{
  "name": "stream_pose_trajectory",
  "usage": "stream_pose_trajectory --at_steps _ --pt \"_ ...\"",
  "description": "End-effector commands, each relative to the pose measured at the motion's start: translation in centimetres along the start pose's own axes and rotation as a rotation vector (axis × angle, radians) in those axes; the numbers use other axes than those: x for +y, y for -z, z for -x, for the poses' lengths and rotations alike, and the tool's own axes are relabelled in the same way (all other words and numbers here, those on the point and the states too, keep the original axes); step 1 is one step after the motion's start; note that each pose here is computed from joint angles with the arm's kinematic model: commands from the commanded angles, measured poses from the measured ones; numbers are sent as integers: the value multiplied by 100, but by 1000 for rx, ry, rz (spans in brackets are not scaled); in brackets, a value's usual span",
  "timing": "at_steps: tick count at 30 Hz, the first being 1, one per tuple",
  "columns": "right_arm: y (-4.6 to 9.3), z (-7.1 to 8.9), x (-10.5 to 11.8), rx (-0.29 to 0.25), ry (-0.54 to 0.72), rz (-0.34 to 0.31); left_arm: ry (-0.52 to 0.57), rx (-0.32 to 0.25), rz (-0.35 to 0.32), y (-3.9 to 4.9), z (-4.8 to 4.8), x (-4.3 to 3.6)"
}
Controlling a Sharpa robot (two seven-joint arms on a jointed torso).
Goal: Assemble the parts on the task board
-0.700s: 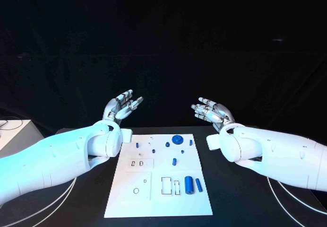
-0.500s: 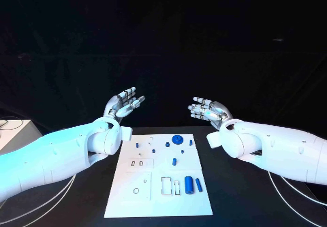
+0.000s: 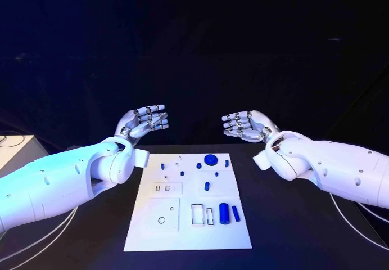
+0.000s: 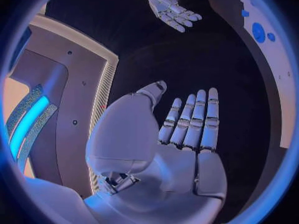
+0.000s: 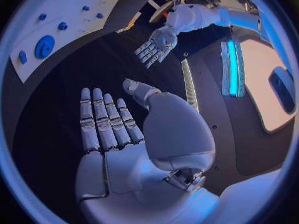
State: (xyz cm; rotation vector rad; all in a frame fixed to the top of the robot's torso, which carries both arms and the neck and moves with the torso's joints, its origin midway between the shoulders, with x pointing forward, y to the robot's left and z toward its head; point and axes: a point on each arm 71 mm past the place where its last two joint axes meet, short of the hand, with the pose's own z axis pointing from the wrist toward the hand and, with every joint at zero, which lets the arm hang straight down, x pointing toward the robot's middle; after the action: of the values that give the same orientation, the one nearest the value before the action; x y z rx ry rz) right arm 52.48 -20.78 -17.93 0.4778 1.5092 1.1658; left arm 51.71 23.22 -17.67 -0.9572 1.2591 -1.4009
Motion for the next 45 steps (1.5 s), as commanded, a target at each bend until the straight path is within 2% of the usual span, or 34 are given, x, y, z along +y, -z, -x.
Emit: stream_pose_trajectory --at_steps 1,6,11,18,25,32,45 --pt "0 -28 98 60 247 114 10 61 -18 43 -33 -44" --pt "-28 -23 178 103 390 148 10 95 -10 133 -29 -88" --pt "-72 -20 211 144 511 151 10 136 -5 227 -46 -143" --pt "-151 -82 201 221 691 120 38 199 -7 393 -73 -281" --pt "-266 -172 199 261 821 76 58 245 -7 505 -123 -365" --pt "-376 -281 217 285 903 53 63 280 -10 552 -190 -409" --pt "-456 -393 179 333 961 12 69 309 -16 576 -216 -468"
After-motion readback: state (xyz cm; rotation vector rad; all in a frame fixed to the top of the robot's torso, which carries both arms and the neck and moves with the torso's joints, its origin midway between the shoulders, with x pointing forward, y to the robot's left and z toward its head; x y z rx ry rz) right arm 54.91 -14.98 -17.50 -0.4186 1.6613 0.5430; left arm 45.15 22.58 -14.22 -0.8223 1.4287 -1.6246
